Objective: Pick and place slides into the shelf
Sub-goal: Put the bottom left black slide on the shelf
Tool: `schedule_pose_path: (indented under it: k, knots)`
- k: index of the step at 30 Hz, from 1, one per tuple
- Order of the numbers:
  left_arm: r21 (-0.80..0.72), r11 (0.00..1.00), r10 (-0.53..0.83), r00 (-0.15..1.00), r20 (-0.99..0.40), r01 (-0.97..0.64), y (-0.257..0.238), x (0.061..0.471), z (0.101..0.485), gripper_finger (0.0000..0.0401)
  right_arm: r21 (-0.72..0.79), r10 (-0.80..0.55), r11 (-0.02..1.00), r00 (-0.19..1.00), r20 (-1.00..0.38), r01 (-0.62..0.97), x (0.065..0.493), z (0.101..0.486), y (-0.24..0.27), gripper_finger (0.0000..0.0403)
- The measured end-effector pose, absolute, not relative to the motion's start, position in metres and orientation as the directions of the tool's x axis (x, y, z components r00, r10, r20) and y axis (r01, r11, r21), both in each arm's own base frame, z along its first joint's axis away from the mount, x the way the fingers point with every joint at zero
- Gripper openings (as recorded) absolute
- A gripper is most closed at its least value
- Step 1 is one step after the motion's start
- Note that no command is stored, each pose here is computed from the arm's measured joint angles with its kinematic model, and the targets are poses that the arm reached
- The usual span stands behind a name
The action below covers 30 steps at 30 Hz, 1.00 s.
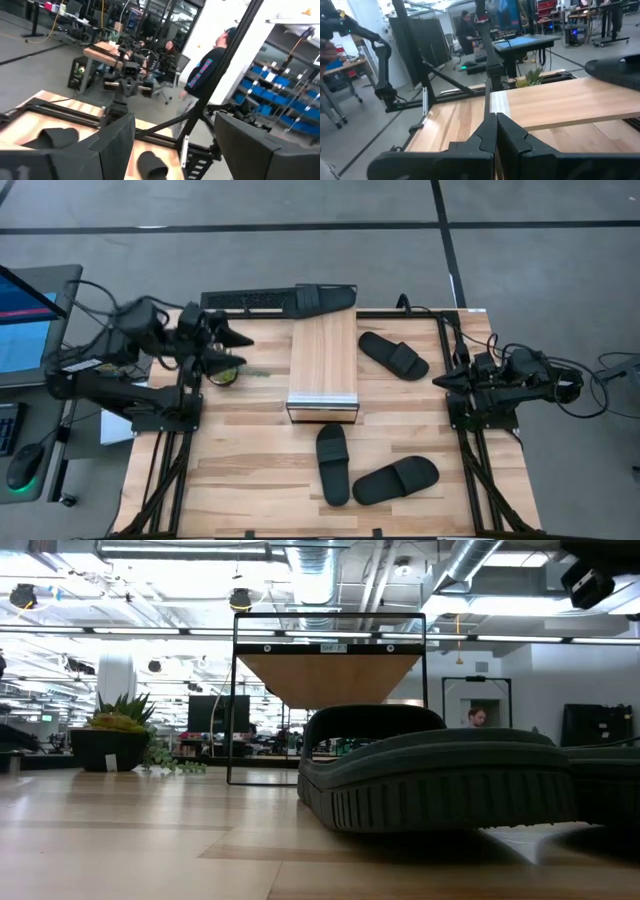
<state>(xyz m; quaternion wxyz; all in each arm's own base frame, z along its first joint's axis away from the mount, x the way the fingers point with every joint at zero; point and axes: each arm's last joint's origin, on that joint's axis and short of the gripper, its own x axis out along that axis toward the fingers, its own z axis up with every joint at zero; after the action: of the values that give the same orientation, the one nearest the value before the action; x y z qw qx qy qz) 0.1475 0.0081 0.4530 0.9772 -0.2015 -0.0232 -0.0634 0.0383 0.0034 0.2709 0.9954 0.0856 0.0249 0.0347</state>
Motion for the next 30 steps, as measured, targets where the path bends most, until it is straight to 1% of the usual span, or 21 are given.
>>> schedule_pose_path:
  k: [5, 10, 13, 17, 20, 23, 26, 28, 30]
  knots:
    - [-0.384, 0.907, -0.137, 0.983, 0.119, 0.172, -0.006, 0.156, 0.435, 0.0258, 0.172, 0.072, 0.983, 0.996, -0.044, -0.063, 0.038, 0.271, 0.003, 0.0000]
    - [-0.312, 0.932, -0.139, 0.977, 0.163, 0.185, -0.010, 0.157, 0.437, 0.0258, 0.172, 0.070, 0.983, 0.997, -0.044, -0.062, 0.038, 0.271, 0.003, 0.0000]
    - [-0.297, 0.932, -0.155, 0.970, 0.185, 0.206, -0.011, 0.157, 0.439, 0.0258, 0.172, 0.070, 0.983, 0.997, -0.044, -0.062, 0.038, 0.271, 0.003, 0.0000]
    - [-0.333, 0.917, -0.164, 0.969, 0.183, 0.218, -0.011, 0.160, 0.438, 0.0258, 0.172, 0.059, 0.984, 0.997, -0.041, -0.052, 0.038, 0.271, 0.003, 0.0000]
    - [-0.368, 0.909, -0.132, 0.971, 0.197, 0.198, -0.011, 0.164, 0.439, 0.0258, 0.172, 0.057, 0.984, 0.998, -0.037, -0.050, 0.038, 0.272, 0.003, 0.0000]
    - [-0.362, 0.917, -0.115, 0.979, 0.165, 0.169, -0.010, 0.172, 0.435, 0.0258, 0.184, 0.058, 0.982, 0.998, -0.037, -0.051, 0.038, 0.271, 0.003, 0.0000]
    - [-0.391, 0.915, -0.083, 0.995, 0.050, 0.096, -0.009, 0.173, 0.424, 0.0258, 0.278, 0.056, 0.959, 0.998, -0.001, -0.053, 0.040, 0.273, 0.003, 0.0000]
    - [-0.437, 0.899, 0.004, 0.999, -0.050, -0.025, -0.007, 0.167, 0.415, 0.0258, 0.351, 0.054, 0.933, 0.996, 0.067, -0.074, 0.041, 0.278, 0.003, 0.0000]
    - [-0.467, 0.862, 0.145, 0.979, -0.142, -0.196, -0.007, 0.159, 0.406, 0.0258, 0.402, 0.061, 0.909, 0.989, 0.136, -0.111, 0.042, 0.284, 0.004, 0.0000]
